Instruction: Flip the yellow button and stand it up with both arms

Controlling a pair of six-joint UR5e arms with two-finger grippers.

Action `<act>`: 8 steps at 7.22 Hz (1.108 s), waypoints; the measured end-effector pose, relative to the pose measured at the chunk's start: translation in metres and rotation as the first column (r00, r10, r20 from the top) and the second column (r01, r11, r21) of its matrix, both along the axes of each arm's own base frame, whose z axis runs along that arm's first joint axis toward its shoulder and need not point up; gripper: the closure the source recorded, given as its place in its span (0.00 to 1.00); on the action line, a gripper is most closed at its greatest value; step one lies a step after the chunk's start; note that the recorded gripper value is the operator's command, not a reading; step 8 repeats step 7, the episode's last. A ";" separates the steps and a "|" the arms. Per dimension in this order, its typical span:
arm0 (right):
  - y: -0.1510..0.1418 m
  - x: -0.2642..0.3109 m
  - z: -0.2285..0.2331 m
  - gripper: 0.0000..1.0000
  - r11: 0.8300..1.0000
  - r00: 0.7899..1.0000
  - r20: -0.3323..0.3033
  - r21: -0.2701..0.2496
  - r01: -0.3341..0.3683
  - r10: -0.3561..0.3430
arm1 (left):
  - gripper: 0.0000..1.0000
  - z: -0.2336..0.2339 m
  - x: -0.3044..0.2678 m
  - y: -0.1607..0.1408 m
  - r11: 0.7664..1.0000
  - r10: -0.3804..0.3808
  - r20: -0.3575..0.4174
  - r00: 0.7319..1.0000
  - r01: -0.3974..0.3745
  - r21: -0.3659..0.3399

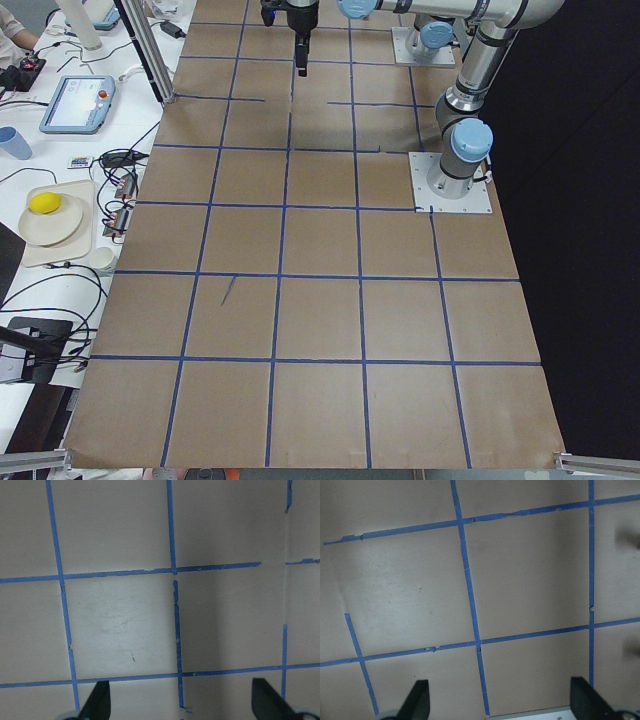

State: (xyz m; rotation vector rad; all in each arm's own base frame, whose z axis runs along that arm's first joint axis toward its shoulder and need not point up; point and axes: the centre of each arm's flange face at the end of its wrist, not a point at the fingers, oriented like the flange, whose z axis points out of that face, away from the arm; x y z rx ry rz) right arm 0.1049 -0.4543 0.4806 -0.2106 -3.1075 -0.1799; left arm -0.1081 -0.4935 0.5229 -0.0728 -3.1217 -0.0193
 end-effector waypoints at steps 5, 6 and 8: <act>0.001 0.002 -0.001 0.00 1.000 1.000 0.013 -0.001 0.027 -0.027 | 0.00 0.000 0.000 0.001 1.000 0.004 -0.001 1.000 -0.004 0.000; 0.001 0.002 -0.002 0.00 1.000 1.000 0.014 -0.001 0.026 -0.026 | 0.00 0.000 0.000 0.001 1.000 0.004 -0.001 1.000 -0.004 0.000; 0.000 0.002 -0.003 0.00 1.000 1.000 0.014 0.001 0.026 -0.026 | 0.00 0.000 0.000 0.001 1.000 0.004 -0.001 1.000 -0.004 -0.001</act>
